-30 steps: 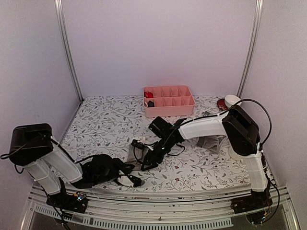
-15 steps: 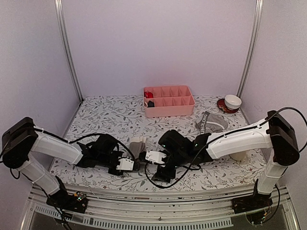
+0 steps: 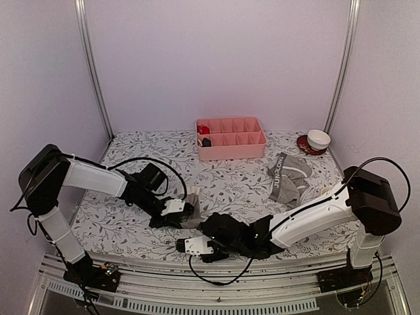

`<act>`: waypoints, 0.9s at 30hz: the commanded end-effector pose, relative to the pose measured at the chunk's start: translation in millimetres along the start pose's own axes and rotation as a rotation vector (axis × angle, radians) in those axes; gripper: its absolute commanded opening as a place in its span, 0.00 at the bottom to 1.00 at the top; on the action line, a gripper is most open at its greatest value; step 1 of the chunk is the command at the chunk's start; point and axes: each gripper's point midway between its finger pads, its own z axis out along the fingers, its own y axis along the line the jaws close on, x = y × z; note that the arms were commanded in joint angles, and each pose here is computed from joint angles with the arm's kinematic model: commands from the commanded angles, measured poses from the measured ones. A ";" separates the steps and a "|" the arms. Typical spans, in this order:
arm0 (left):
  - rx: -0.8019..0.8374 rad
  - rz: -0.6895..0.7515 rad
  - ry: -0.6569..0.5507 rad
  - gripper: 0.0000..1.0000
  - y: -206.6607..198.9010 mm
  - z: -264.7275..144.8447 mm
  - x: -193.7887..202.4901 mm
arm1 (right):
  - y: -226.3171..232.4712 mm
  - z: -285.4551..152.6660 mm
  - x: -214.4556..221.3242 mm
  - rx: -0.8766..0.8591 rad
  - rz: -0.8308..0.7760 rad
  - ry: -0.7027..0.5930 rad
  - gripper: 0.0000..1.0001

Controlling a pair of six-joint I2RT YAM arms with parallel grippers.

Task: Roll the underwear
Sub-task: Roll the underwear at the center of the board.

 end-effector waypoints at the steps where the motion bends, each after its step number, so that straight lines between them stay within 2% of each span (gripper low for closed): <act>1: 0.216 -0.137 -0.030 0.00 -21.0 -0.8 3.6 | -28.9 25.2 -2.1 0.180 -0.149 0.054 0.71; 6: 0.307 -0.209 -0.042 0.00 -13.2 -2.7 6.2 | -46.8 50.4 0.0 0.234 -0.215 0.088 0.75; 12: 0.313 -0.218 -0.043 0.00 -9.7 -2.0 7.2 | -59.2 65.5 6.8 0.212 -0.218 0.066 0.79; 19: 0.209 -0.193 -0.026 0.00 -2.4 -3.5 8.1 | -55.8 77.7 6.9 0.135 -0.242 0.031 0.79; 27: 0.132 -0.139 0.018 0.00 -10.1 0.6 10.7 | -49.7 92.1 5.1 0.094 -0.255 0.030 0.72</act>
